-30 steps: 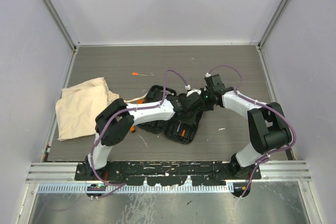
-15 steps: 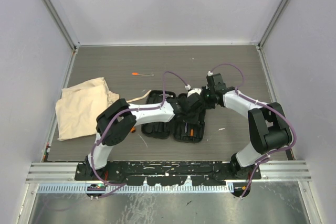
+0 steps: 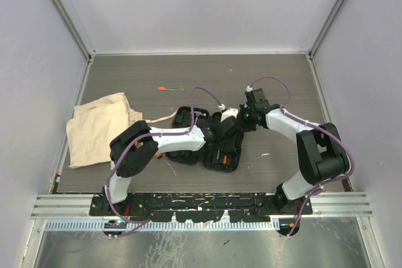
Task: Sort the tools into containers
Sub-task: Place the screwdriver in the storage box.
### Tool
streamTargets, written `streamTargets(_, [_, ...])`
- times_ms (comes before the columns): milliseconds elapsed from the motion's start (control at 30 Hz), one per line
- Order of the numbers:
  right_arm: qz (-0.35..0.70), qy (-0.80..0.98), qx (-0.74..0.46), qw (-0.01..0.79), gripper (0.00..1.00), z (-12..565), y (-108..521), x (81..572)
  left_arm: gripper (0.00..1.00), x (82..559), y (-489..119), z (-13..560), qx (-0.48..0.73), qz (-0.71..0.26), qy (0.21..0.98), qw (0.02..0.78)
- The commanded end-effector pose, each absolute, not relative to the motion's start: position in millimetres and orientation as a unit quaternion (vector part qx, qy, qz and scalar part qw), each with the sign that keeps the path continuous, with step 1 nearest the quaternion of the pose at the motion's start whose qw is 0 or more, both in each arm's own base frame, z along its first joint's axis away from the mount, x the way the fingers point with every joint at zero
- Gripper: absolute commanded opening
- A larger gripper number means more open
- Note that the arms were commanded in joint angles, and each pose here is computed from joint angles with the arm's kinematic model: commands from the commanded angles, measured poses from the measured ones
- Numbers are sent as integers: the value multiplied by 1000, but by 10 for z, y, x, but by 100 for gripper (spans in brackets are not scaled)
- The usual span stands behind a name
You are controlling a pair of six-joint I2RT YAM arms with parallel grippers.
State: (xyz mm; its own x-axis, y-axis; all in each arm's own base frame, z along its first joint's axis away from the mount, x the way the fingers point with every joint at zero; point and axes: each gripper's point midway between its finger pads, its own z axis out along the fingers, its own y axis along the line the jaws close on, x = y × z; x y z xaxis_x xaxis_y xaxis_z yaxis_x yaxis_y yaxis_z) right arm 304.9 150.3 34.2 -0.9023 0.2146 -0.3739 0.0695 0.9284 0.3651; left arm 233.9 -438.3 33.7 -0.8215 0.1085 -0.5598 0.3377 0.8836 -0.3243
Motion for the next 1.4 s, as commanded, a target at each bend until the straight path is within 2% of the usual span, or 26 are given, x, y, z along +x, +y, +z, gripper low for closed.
streamTargets(0, [110,988,63,85,1,-45,1306,2393,0,1959,-3167,-153,186,19,969,159])
streamTargets(200, [110,988,64,83,1,-82,1305,2373,0,2205,-3488,414,188,-55,959,205])
streamTargets(333, [111,988,66,84,1,-88,1309,2382,7,2313,-3638,717,181,-101,953,222])
streamTargets(467, [112,988,67,83,1,-95,1312,2386,21,2382,-3684,986,176,-129,946,240])
streamTargets(633, [112,988,66,84,1,-99,1315,2391,23,2410,-3631,1161,172,-139,942,253])
streamTargets(733, [118,987,66,90,1,-68,1332,2409,24,2413,-3574,1125,169,-137,943,252])
streamTargets(1133, [163,967,60,184,21,555,1458,2719,22,2319,-3283,571,159,-98,957,220])
streamTargets(1367, [168,959,74,218,26,762,1450,2798,21,2244,-3223,388,159,-94,961,205])
